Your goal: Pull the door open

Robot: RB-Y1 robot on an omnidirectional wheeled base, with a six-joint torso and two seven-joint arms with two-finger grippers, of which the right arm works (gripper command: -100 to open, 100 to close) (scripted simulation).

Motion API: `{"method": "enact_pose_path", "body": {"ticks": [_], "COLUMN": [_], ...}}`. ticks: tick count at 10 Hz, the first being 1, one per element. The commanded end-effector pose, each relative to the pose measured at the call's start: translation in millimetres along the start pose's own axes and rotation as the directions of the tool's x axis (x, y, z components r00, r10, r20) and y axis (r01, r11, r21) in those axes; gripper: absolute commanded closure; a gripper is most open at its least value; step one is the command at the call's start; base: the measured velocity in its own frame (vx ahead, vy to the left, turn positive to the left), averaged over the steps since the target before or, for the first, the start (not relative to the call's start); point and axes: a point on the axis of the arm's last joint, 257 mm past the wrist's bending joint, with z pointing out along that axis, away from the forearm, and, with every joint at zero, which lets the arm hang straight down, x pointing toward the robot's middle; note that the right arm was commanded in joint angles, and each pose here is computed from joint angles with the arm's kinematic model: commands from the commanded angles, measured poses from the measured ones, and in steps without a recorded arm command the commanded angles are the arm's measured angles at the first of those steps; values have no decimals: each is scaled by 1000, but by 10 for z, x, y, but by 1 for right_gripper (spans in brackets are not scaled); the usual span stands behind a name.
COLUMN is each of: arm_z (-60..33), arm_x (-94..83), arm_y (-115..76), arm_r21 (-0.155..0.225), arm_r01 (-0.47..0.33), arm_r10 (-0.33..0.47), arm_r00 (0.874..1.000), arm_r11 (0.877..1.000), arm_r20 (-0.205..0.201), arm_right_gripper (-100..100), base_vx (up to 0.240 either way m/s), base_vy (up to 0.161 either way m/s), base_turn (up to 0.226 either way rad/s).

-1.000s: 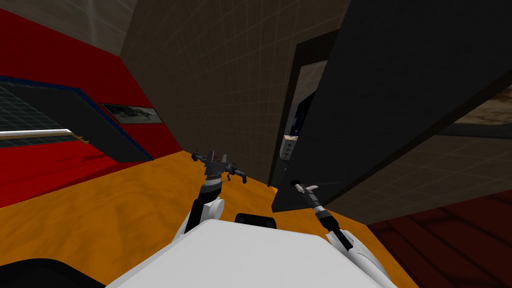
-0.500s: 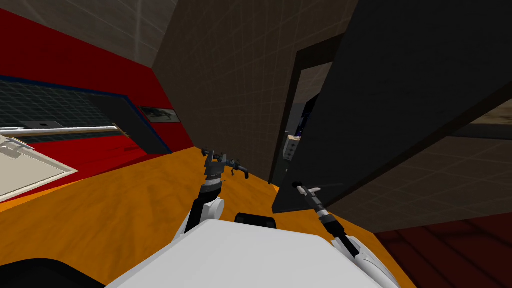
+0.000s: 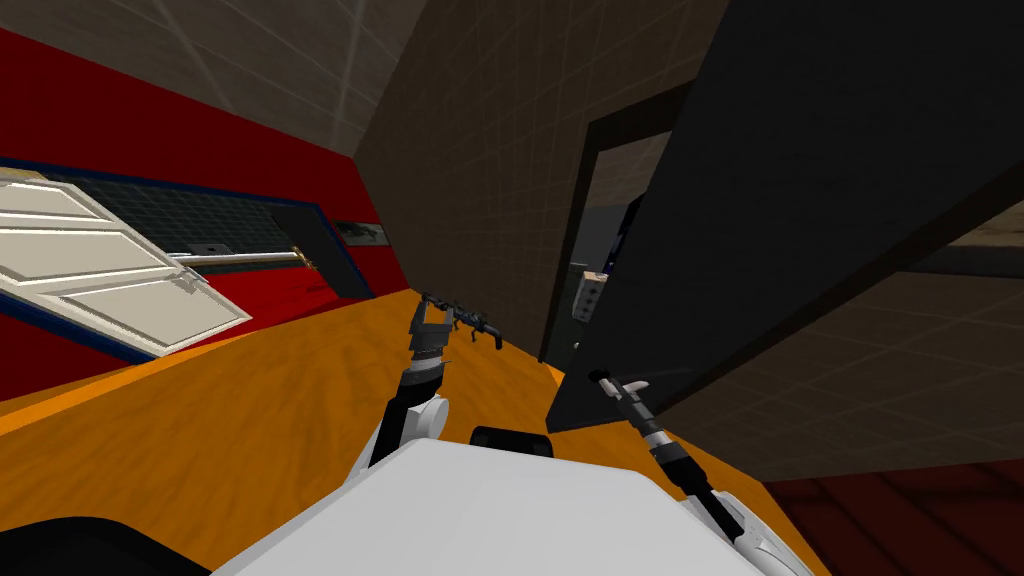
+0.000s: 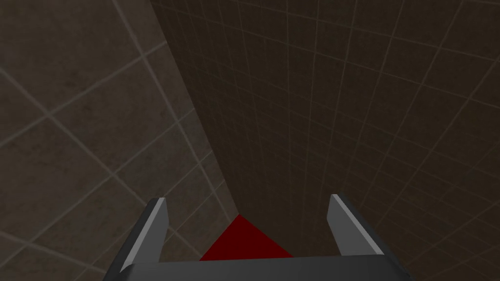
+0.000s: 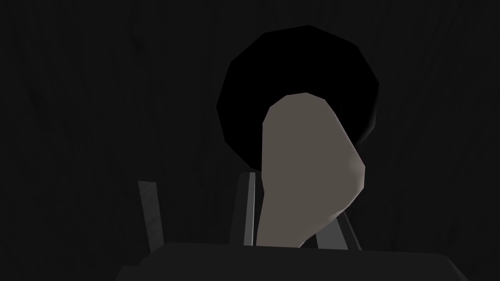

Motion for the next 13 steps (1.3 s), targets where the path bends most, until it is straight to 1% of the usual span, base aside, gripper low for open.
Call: {"method": "enact_pose_path", "body": {"ticks": [1, 2, 3, 4, 10, 13], "arm_z": [-6, -20, -79, -89, -251, -318], "arm_x": [-36, 0, -12, -15, -59, -76], "arm_y": [19, -16, -24, -23, 2, 14], "arm_r21": [-6, 3, 5, 4, -3, -6], "arm_r01": [6, -1, -1, -1, 3, 5], "arm_r10": [-6, 1, 1, 1, -3, -5], "arm_r00": [1000, 1000, 1000, 1000, 1000, 1000], "arm_r11": [1000, 1000, 1000, 1000, 1000, 1000], "arm_r20": [2, 0, -1, -1, -6, -8], "arm_right_gripper": [100, 100, 100, 100, 100, 100], "base_vx": [-50, -21, -122, -181, -226, -193], "base_vy": [-13, -3, -48, -92, -119, -90], "base_turn": [-30, -18, 209, 214, 206, 162]}}
